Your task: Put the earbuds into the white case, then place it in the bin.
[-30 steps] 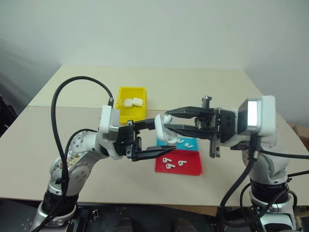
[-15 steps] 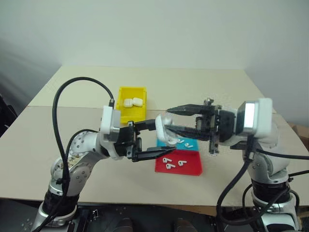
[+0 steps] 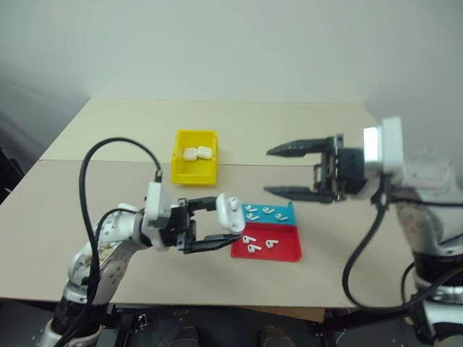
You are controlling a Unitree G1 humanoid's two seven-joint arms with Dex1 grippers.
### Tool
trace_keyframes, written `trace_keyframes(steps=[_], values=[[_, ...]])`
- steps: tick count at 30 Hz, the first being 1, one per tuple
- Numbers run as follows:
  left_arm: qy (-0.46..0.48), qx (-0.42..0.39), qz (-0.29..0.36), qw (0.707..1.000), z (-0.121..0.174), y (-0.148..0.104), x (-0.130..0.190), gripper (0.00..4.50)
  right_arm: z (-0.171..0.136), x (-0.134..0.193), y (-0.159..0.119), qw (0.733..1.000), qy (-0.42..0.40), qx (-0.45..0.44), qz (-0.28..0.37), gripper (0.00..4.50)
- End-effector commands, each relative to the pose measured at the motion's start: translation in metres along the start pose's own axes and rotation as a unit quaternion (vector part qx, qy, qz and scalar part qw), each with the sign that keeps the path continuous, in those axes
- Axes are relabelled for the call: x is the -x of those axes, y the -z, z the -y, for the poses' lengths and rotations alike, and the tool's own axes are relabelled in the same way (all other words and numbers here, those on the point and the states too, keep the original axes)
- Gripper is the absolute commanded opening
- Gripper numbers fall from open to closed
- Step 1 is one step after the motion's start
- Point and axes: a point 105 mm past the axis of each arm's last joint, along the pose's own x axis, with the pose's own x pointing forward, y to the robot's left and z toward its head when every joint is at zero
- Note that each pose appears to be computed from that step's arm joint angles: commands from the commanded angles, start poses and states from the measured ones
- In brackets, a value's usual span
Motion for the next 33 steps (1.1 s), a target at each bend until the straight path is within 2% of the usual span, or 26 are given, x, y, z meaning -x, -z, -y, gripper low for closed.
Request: trace_keyframes(steps=[1,4,10,14,21,33], values=[[-0.001,-0.045,-0.025,0.999,0.007,0.009,0.016,2.75,0.018,0.002,0.024,0.991,-0.013,-0.027,-0.132,3.1],[0.002,-0.04,-0.055,0.998,0.017,0.024,0.031,2.75,0.023,-0.002,0.047,0.97,-0.063,-0.031,-0.233,3.1],[-0.011,-0.038,-0.071,0.997,0.028,0.037,0.036,2.75,0.013,-0.016,0.094,0.921,-0.146,-0.018,-0.36,3.1],[-0.02,-0.034,-0.068,0.997,0.031,0.037,0.032,2.75,0.011,-0.024,0.119,0.894,-0.169,0.002,-0.415,3.1],[-0.028,-0.042,-0.067,0.997,0.029,0.035,0.028,2.75,0.007,-0.041,0.147,0.868,-0.202,0.044,-0.452,3.1],[-0.032,-0.043,-0.062,0.997,0.033,0.034,0.022,2.75,0.001,-0.055,0.161,0.86,-0.24,0.057,-0.447,3.1]])
